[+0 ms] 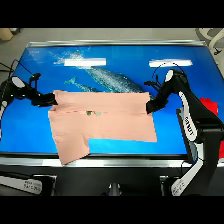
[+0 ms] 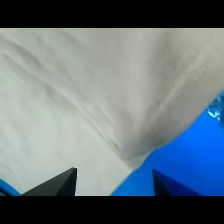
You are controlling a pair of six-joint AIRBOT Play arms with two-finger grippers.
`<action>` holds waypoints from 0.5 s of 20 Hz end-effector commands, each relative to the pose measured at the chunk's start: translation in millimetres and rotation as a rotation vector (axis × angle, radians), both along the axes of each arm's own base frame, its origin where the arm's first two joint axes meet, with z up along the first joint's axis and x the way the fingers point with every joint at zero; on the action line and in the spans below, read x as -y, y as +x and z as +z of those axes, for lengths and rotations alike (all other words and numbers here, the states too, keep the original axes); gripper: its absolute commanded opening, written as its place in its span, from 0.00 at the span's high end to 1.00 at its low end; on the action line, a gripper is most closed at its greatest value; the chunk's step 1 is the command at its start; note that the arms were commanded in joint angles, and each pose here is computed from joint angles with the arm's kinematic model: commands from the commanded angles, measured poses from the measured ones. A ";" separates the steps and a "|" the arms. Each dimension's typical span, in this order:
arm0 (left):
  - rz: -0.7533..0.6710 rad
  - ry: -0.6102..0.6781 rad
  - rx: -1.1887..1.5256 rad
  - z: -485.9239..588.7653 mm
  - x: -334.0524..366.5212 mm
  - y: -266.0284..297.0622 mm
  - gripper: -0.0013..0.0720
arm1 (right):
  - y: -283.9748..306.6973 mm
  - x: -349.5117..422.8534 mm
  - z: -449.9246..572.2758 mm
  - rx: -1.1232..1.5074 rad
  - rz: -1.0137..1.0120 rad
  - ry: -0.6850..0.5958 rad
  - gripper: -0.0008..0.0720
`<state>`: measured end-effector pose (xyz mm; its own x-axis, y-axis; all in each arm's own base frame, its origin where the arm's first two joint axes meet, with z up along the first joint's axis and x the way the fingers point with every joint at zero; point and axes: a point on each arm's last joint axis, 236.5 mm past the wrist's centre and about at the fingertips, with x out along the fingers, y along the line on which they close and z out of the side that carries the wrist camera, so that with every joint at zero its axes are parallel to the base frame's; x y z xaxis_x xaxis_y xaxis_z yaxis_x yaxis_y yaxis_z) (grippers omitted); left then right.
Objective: Fold the shirts.
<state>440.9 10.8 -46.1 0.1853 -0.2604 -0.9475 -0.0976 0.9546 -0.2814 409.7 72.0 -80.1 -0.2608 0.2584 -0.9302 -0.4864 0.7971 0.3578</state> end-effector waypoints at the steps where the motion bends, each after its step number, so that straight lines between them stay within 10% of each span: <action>1: 0.019 -0.022 -0.058 20.4 -15.9 -18.6 0.42 | -15.6 20.6 23.5 -0.026 0.050 -0.013 0.28; 10: 0.061 -0.110 -0.293 -25.4 4.4 -201.3 0.46 | -66.6 47.4 35.0 0.045 -0.120 -0.036 0.29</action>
<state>301.5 23.4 -47.7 -0.0117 -0.3290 -0.9443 -0.2336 0.9191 -0.3173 359.4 26.9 -39.1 -0.2347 0.2543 -0.9382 -0.4171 0.8455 0.3335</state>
